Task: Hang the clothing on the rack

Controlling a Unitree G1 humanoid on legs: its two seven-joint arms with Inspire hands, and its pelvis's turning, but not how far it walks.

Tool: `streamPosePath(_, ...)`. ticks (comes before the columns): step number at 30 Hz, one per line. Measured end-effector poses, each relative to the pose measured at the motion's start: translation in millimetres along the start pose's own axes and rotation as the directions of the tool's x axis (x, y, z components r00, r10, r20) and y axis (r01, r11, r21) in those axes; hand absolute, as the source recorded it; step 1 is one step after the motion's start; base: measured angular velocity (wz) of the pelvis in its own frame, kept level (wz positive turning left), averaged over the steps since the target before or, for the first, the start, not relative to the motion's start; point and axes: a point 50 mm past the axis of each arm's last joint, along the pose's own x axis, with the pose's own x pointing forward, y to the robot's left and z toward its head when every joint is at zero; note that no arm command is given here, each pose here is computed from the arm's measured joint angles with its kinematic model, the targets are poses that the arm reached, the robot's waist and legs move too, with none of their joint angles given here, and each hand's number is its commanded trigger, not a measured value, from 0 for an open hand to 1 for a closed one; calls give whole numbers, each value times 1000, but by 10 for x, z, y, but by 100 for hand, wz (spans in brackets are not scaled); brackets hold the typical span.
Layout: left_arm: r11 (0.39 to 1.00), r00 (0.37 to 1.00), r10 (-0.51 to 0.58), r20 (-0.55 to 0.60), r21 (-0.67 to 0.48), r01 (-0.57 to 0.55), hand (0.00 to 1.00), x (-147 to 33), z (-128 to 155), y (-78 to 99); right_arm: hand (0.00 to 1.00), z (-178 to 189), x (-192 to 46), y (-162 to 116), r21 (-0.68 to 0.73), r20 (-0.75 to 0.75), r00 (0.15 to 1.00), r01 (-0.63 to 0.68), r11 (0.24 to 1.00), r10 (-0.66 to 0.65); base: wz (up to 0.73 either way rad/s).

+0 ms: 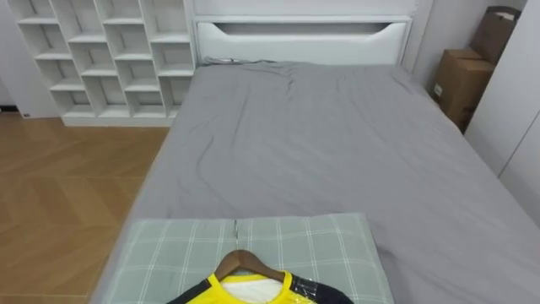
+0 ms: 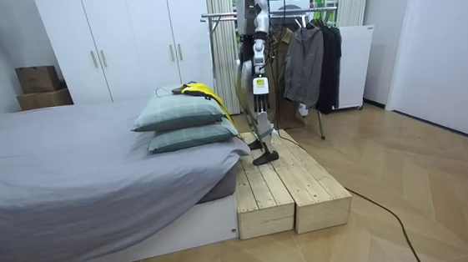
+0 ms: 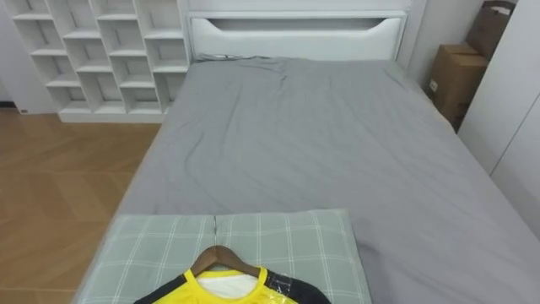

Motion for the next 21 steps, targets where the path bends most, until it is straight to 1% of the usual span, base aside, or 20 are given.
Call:
streamPosePath(4,1000,1000,16,3,-2,-16,0,0,5,5,0,-2,1,9,-19,-2,1000,1,1000,-1,0)
streamPosePath(8,997,997,72,15,-8,-72,0,-1,16,33,0,2,0,-1,-30,1,1000,16,999,-16,0)
streamPosePath(13,991,992,125,28,-55,-123,0,-4,32,69,0,31,-2,-14,-33,15,999,29,999,-29,0)
streamPosePath(19,965,968,248,34,-97,-243,0,-17,70,165,0,63,-5,-26,-30,26,999,32,999,-31,0)
streamPosePath(21,941,949,315,35,-139,-307,0,-27,99,234,0,81,-7,-38,-29,34,999,34,999,-33,0)
